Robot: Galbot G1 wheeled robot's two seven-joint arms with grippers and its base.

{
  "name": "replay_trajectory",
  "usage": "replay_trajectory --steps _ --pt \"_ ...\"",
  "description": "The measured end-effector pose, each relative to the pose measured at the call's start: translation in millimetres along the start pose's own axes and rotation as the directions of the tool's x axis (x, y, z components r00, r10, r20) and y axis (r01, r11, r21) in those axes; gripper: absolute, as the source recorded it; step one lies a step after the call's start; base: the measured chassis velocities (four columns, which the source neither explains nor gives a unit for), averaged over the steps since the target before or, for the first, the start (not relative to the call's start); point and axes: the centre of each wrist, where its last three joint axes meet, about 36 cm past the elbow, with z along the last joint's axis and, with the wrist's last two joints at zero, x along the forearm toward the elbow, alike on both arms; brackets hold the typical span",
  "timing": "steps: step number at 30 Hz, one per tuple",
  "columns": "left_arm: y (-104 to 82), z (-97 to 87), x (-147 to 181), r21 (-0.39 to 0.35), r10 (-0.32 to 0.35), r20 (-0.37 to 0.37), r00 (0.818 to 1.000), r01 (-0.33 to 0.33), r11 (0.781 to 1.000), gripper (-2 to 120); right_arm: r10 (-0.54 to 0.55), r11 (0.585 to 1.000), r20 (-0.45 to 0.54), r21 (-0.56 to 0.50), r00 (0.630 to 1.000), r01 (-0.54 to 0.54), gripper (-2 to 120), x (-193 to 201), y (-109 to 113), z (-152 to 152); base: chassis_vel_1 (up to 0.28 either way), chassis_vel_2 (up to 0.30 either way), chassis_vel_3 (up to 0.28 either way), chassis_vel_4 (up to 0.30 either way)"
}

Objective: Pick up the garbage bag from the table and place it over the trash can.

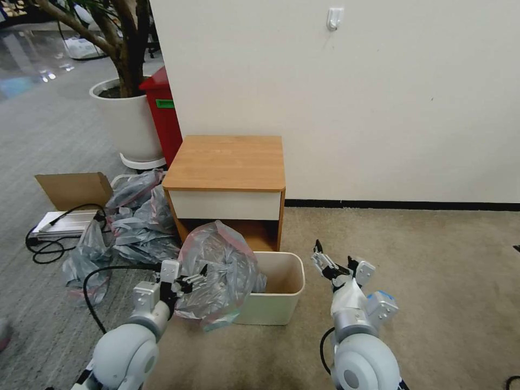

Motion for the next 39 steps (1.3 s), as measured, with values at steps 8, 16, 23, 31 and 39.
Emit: replay_trajectory --steps 8,16,23,31,39 --pt "-6.9 2.9 -19 0.043 0.039 -0.041 0.998 -0.037 0.998 100 -0.008 1.000 0.016 0.005 1.000 0.008 100 4 2 4 0.000 0.000 0.000 0.000" --pt "-15.1 5.3 -34 0.058 0.045 -0.061 0.997 -0.042 0.997 100 -0.001 1.000 0.026 0.020 1.000 0.001 100 7 -2 8 0.000 0.000 0.000 0.000" --pt "-36.0 2.4 -50 0.136 0.084 -0.113 0.990 -0.068 0.988 100 -0.002 1.000 0.032 0.025 0.999 0.001 100 11 -2 10 0.000 0.000 0.000 0.000" --pt "-33.4 2.1 -48 0.144 0.056 -0.093 0.994 -0.042 0.989 100 0.002 1.000 0.035 0.028 0.999 -0.003 100 11 -5 11 0.000 0.000 0.000 0.000" --pt "-19.6 -4.6 -41 0.191 0.036 -0.086 0.996 -0.019 0.981 100 -0.011 1.000 0.024 0.028 1.000 0.010 100 8 0 18 0.000 0.000 0.000 0.000"
